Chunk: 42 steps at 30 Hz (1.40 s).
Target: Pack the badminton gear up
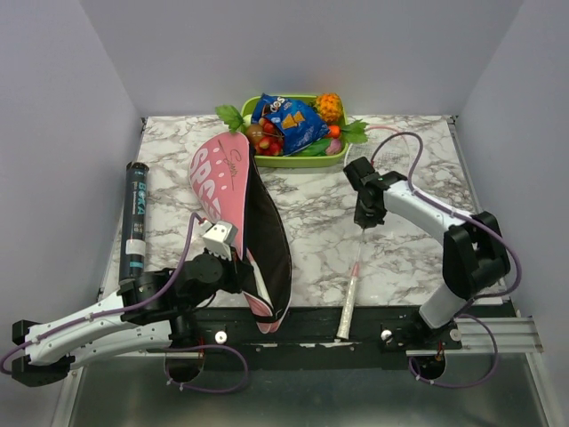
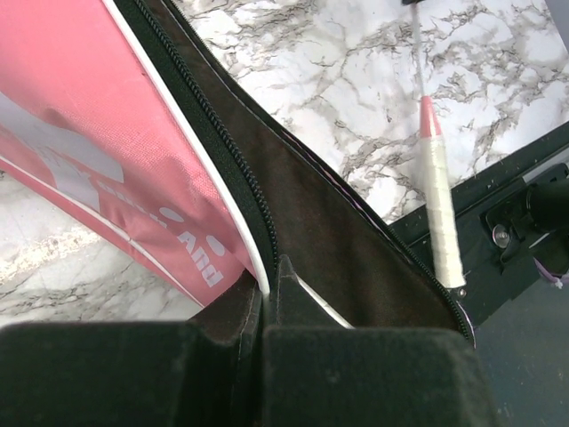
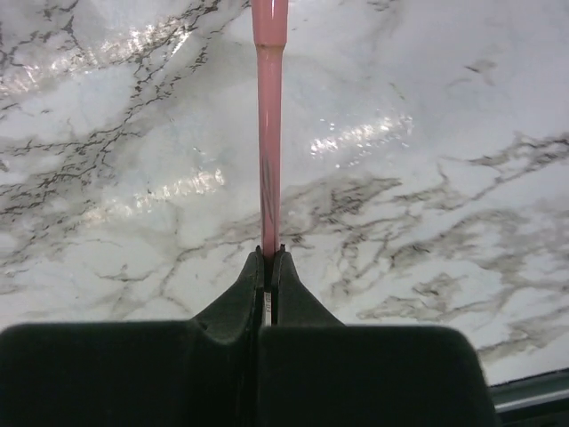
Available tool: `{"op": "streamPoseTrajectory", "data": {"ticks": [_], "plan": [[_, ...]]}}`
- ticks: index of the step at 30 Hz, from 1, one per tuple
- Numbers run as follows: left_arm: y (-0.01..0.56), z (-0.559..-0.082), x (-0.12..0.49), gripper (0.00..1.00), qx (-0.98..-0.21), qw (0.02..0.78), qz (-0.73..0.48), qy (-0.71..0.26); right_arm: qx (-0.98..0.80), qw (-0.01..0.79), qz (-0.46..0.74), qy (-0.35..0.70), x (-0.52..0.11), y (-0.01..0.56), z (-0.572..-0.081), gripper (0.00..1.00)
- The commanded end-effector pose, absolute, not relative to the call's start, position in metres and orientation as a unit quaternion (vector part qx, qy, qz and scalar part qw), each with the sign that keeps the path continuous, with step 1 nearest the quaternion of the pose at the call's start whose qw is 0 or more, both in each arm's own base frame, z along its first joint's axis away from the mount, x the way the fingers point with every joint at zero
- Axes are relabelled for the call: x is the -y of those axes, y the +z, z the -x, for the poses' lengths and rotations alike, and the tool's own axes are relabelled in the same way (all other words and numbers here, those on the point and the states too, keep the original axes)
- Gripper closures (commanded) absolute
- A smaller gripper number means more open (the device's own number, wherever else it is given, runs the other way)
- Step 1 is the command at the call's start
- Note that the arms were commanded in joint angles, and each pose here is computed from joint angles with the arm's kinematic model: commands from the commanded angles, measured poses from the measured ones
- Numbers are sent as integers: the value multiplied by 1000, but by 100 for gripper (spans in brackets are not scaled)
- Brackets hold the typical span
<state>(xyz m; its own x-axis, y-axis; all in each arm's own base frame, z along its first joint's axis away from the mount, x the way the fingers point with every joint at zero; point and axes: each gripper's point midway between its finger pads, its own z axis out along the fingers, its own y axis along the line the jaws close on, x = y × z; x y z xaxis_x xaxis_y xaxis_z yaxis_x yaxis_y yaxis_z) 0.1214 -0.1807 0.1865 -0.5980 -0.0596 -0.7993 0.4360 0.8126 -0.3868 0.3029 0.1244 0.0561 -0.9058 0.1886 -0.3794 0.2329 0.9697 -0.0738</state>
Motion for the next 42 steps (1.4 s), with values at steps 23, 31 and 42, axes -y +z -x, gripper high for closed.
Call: {"op": "streamPoseTrajectory", "data": {"ticks": [23, 31, 42], "plan": [[200, -130, 188, 100, -828, 466, -147, -275, -976, 155, 146, -35, -174, 165, -223, 99], [204, -133, 190, 100, -833, 464, -147, -262, -966, 113, 232, -29, -191, 153, -194, 99], [206, -135, 187, 100, -840, 461, -130, -255, -946, 109, 298, 69, -232, 165, -173, 99]]}}
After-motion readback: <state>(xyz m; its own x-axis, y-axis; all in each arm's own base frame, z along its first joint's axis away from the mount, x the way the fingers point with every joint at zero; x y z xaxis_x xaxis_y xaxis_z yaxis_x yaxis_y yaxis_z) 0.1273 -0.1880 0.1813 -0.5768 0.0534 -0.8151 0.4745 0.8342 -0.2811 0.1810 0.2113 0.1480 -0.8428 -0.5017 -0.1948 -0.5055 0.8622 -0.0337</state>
